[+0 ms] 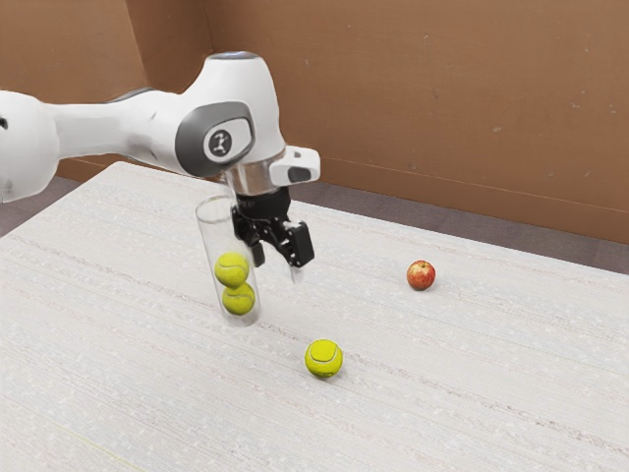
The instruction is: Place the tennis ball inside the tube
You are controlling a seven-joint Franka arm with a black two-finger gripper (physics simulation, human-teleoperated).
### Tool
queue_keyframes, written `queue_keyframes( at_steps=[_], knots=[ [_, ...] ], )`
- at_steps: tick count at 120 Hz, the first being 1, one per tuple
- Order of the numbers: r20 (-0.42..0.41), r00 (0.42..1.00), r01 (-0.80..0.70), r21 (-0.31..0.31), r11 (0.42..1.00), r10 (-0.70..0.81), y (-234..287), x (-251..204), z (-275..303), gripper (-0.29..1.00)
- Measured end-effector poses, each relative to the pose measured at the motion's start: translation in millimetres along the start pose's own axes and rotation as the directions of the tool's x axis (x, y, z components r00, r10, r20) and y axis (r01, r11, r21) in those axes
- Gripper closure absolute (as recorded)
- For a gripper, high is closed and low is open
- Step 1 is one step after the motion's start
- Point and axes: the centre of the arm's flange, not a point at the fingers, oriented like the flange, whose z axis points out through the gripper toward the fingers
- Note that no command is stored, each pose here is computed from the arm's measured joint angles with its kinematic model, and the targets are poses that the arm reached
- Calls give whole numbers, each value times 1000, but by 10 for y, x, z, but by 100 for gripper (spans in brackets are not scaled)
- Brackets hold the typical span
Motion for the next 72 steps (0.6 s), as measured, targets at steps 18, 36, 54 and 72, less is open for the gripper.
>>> queue_keyframes(
  at_steps=[18, 36, 54, 72],
  knots=[
    [15, 1000, -17, 0, 1000, 17, 132, 104, 315, 0],
    [25, 1000, -1, 4, 1000, 1, 53, 152, 619, 0],
    [38, 999, -2, 6, 1000, 2, 75, 142, 947, 0],
    [40, 999, -3, -8, 1000, 3, 162, 234, 1264, 0]
  ],
)
